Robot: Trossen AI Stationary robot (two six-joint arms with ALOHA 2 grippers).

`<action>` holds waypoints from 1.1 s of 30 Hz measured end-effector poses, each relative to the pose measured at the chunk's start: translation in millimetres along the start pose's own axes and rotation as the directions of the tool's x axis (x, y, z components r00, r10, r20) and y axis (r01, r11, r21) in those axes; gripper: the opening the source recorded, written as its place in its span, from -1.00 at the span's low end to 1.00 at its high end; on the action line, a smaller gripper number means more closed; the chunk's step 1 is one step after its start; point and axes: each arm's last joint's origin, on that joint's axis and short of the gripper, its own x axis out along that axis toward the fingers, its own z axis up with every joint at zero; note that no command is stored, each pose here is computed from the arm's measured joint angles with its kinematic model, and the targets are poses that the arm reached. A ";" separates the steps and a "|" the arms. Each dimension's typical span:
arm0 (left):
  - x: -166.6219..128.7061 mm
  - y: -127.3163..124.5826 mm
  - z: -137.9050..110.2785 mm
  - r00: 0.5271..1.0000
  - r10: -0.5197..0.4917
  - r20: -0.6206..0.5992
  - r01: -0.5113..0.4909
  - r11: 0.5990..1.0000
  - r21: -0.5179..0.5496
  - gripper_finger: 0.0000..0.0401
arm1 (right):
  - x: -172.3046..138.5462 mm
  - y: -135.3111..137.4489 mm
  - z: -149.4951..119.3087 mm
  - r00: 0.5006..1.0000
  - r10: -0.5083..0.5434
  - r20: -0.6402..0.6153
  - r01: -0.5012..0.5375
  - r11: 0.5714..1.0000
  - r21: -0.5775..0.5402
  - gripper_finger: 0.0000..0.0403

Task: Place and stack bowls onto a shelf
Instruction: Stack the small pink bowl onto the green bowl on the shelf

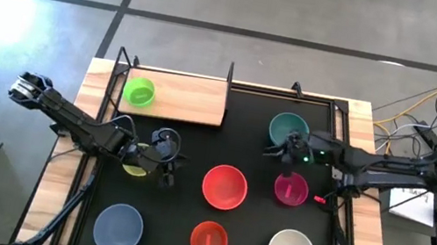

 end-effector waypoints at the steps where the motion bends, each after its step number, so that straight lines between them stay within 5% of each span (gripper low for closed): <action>1: 0.0 0.0 0.0 1.000 0.000 0.000 0.000 1.000 -0.001 -0.59 | 1.1 1.0 1.5 0.998 -0.039 -0.049 0.041 0.999 0.034 -0.07; 8: 0.0 0.0 -0.1 1.000 0.000 -0.001 0.000 1.000 -0.002 -0.59 | -1.0 14.4 6.6 0.906 -0.233 -0.353 0.288 0.951 0.112 -0.07; 18: 0.0 0.1 -0.2 1.000 0.000 -0.002 0.000 1.000 0.023 -0.59 | 10.1 46.2 -19.0 0.803 -0.231 -0.549 0.421 0.872 0.249 -0.07; 26: 0.0 0.4 -0.8 1.000 0.003 -0.008 -0.003 1.000 0.028 -0.59 | 29.9 54.3 -53.7 0.703 -0.312 -0.639 0.522 0.837 0.166 -0.07; 33: 0.0 0.4 -0.9 1.000 0.004 -0.009 -0.003 1.000 0.029 -0.59 | 38.6 57.8 -56.1 0.635 -0.429 -0.643 0.584 0.811 0.036 -0.07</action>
